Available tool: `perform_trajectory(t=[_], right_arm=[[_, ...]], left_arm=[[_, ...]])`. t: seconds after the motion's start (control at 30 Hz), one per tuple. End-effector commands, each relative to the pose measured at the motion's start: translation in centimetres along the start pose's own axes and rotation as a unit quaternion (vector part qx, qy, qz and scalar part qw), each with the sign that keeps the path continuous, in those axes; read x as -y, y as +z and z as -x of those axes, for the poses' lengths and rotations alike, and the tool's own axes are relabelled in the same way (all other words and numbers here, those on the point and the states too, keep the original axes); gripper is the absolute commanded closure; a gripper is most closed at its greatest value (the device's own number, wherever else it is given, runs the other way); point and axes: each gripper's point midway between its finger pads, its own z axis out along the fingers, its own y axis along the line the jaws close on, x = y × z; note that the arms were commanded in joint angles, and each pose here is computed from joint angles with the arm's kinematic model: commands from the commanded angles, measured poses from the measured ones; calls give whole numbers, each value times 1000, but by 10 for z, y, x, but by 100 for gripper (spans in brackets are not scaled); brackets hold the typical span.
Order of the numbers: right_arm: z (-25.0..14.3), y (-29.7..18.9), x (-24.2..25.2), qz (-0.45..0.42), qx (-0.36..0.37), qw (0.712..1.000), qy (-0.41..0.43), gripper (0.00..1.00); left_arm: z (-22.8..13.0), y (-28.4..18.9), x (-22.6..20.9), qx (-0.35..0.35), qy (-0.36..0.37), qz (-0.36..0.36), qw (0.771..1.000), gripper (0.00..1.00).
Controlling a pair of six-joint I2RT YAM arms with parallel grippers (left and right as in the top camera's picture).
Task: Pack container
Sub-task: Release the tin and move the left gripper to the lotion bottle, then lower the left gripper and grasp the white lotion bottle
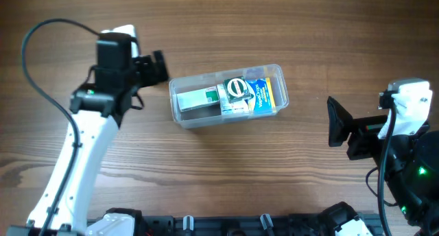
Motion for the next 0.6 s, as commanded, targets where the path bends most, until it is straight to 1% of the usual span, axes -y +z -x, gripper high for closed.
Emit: perform_trajectory(t=[0.0,0.1,0.23,0.3,0.43,0.57], right_arm=[[0,2,-2,4,-3,1000,-10,0],[0,2,-2,4,-3,1000,-10,0],[0,2,-2,4,-3,1000,-10,0],[0,2,-2,4,-3,1000,-10,0],[0,2,-2,4,-3,1000,-10,0],[0,2,-2,4,-3,1000,-10,0]], left_arm=[[8,20,-31,-3,5,26,1000,1],[12,32,-28,-1,28,5,1000,4],[9,55,-29,-10,54,7,998,5],[4,66,-32,-21,56,11,998,6],[-3,85,-34,-33,56,14,998,16],[-4,92,-34,-32,55,13,998,25]])
